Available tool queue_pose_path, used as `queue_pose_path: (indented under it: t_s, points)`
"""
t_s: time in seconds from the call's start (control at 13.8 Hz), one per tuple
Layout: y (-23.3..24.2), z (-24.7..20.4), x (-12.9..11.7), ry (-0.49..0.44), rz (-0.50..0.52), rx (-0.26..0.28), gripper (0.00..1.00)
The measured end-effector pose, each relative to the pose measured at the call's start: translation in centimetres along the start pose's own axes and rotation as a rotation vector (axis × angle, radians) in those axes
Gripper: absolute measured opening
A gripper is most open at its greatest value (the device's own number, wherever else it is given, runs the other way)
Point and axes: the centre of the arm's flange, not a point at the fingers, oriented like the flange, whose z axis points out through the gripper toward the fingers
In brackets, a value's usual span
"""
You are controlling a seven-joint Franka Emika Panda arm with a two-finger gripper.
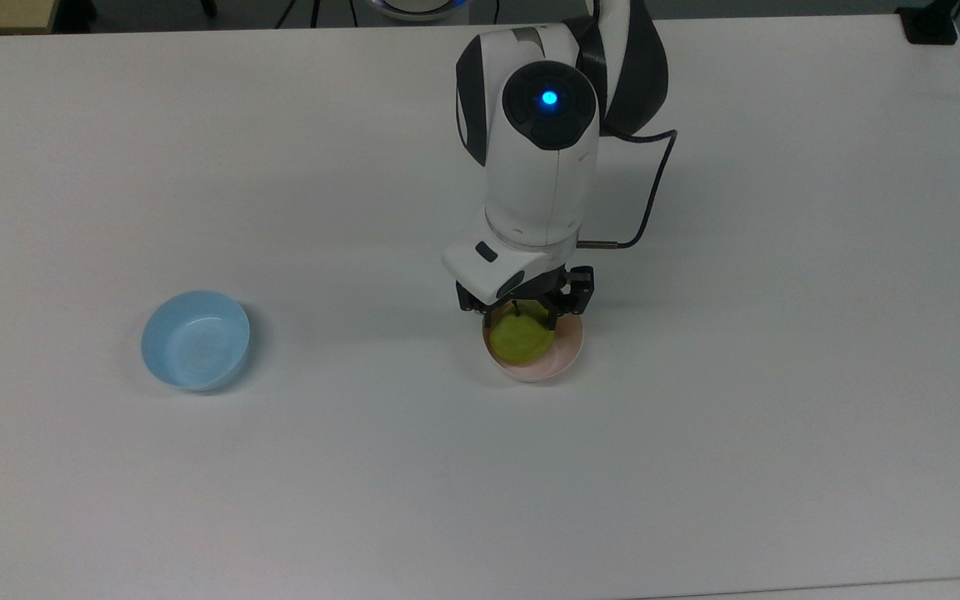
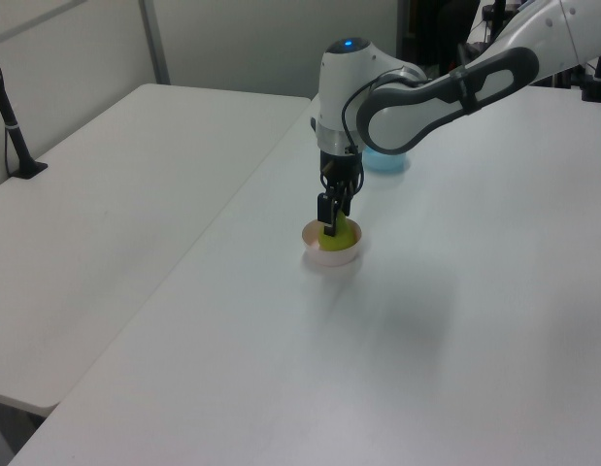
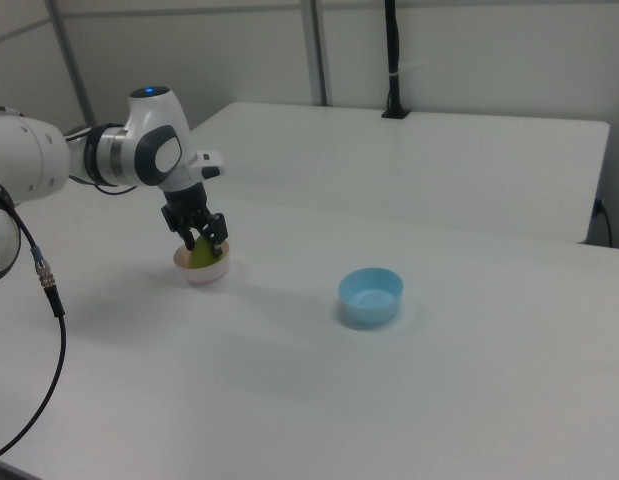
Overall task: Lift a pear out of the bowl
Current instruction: 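Close the gripper around the green pear inside the pink bowl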
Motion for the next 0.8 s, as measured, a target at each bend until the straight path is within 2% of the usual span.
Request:
queue_pose_path:
  t_s: [0.29, 0.36, 0.8]
  points:
    - [0.0, 0.7, 0.0, -0.006, -0.009, -0.014, 0.71]
    - [-0.1, 0.6, 0.0, -0.004, -0.013, -0.018, 0.66]
    - [-0.3, -1.3, 0.4, 0.028, -0.015, -0.012, 0.66]
